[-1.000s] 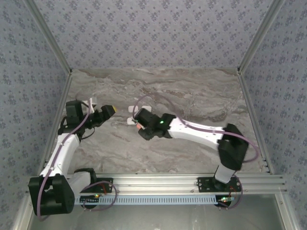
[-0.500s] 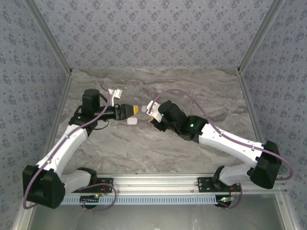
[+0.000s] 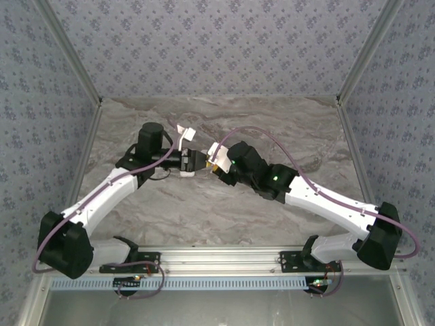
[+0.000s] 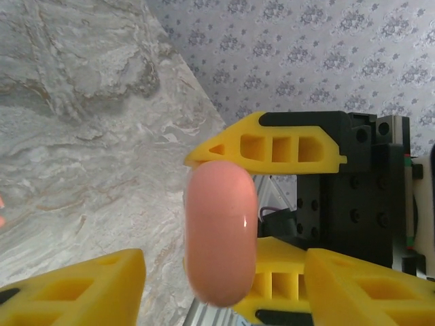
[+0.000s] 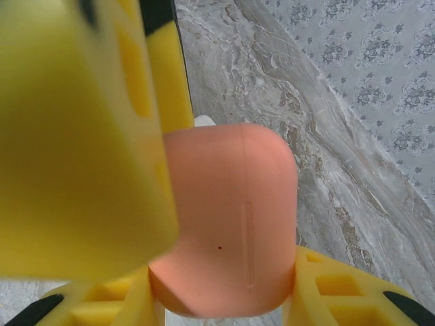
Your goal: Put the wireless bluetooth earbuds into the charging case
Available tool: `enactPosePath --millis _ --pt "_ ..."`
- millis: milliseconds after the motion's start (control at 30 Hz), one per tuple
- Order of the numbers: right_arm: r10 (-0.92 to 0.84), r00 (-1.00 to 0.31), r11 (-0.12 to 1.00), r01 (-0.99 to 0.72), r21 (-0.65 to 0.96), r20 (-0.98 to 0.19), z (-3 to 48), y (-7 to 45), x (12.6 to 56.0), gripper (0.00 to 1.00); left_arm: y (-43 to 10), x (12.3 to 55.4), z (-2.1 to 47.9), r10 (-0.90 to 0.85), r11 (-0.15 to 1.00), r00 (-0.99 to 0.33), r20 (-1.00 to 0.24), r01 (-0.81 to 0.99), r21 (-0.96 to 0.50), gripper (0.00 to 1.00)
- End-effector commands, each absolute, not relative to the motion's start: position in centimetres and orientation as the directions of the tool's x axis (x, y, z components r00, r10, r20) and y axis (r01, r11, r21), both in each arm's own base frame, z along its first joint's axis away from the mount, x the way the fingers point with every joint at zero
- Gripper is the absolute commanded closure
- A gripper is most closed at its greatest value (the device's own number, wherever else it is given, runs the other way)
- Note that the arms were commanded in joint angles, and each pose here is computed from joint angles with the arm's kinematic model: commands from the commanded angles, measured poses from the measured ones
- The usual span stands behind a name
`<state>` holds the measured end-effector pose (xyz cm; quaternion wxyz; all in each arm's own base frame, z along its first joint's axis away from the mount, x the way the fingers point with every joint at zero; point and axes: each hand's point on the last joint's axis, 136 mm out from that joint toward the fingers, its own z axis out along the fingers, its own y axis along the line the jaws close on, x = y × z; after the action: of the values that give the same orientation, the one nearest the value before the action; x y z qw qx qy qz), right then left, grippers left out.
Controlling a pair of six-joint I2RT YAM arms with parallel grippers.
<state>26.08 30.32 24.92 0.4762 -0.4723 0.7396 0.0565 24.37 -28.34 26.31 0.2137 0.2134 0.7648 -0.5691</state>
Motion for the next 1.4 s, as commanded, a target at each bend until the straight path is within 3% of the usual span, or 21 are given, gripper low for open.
enactPosePath --millis 0,433,733,867,967,1167,1367 --pt "-0.629 -0.081 0.549 -0.75 -0.368 -0.773 26.0 30.3 26.0 0.6 -29.2 24.1 28.2 0.1 0.205 -0.773 -0.626 0.632 -0.747 0.44" --pt "-0.627 -0.105 0.532 -0.782 -0.325 -0.772 25.3 31.0 25.7 0.56 -29.6 24.2 28.1 0.098 0.198 -0.767 -0.635 0.64 -0.742 0.75" --pt "-0.512 -0.201 0.552 -0.822 -0.141 -0.835 27.1 29.4 24.5 0.3 -29.4 24.8 28.9 0.048 0.217 -0.725 -0.687 0.679 -0.701 0.88" --pt "-0.355 -0.283 0.541 -0.839 0.051 -0.891 28.9 28.2 23.8 0.14 -28.9 25.3 30.0 -0.03 0.236 -0.656 -0.754 0.728 -0.643 0.96" --pt "-0.216 -0.329 0.507 -0.843 0.182 -0.92 30.6 27.5 23.5 0.01 -28.3 25.5 31.2 -0.098 0.251 -0.581 -0.808 0.771 -0.585 0.99" --pt "0.019 -0.369 0.475 -0.814 0.333 -0.929 33.9 26.7 24.8 0.0 -27.0 24.8 33.5 -0.218 0.282 -0.424 -0.879 0.835 -0.473 1.0" --pt "0.079 -0.378 0.469 -0.803 0.369 -0.923 34.9 27.3 26.0 0.0 -26.6 23.4 34.8 -0.249 0.28 -0.338 -0.908 0.872 -0.401 1.0"
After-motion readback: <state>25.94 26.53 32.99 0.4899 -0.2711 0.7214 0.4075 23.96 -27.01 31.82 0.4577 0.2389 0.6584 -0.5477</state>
